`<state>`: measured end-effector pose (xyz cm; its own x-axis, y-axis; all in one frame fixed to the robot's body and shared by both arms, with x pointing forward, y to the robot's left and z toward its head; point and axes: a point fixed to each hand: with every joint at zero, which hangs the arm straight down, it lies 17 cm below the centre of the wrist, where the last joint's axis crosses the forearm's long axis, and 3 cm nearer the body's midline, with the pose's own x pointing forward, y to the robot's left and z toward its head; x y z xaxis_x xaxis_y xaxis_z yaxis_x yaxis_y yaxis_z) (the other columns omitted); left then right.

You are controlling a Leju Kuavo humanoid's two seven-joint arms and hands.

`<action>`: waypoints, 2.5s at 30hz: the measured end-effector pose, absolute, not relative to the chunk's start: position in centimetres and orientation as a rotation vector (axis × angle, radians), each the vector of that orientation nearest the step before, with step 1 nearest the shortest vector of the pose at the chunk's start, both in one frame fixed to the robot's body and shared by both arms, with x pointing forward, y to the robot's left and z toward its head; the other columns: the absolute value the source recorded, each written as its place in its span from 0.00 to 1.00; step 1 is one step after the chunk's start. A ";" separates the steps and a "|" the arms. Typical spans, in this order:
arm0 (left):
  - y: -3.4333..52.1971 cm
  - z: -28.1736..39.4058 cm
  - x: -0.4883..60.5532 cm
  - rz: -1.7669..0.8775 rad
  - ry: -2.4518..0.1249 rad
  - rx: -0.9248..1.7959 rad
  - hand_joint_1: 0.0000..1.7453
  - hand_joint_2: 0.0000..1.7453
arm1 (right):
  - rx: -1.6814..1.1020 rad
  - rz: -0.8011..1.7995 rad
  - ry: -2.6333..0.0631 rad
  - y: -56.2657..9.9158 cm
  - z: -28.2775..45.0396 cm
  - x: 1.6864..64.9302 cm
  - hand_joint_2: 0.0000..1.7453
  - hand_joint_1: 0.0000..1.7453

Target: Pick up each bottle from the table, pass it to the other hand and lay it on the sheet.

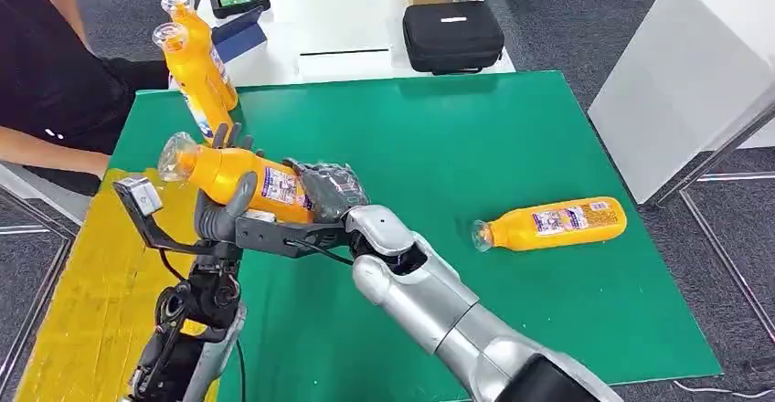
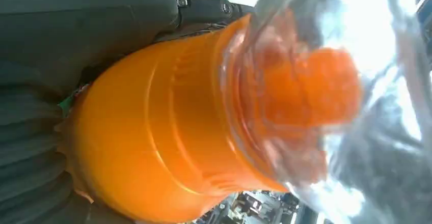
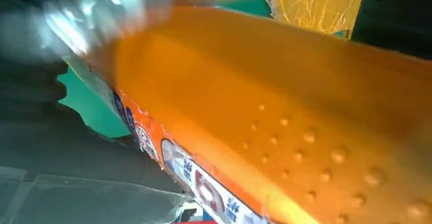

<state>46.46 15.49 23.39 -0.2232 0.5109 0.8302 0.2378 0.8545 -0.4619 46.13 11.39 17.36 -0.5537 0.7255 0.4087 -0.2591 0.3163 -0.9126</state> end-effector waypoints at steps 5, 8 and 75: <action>15.7 23.2 46.6 0.278 -1.814 -0.538 1.00 1.00 | -0.429 1.398 -1.685 11.5 17.3 46.1 1.00 1.00; 15.7 23.3 46.6 0.280 -1.817 -0.535 1.00 1.00 | -0.433 1.406 -1.685 11.6 17.3 46.1 1.00 1.00; 26.5 22.4 45.0 -0.534 -1.976 1.213 1.00 1.00 | -0.589 0.891 -1.889 -7.2 21.4 49.7 0.00 0.00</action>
<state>45.03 26.50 22.41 -0.2752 -0.8847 0.3763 -0.5749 0.4651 0.6731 49.68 -7.19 21.43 -0.4491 0.7082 0.5447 0.0304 0.6214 -0.7829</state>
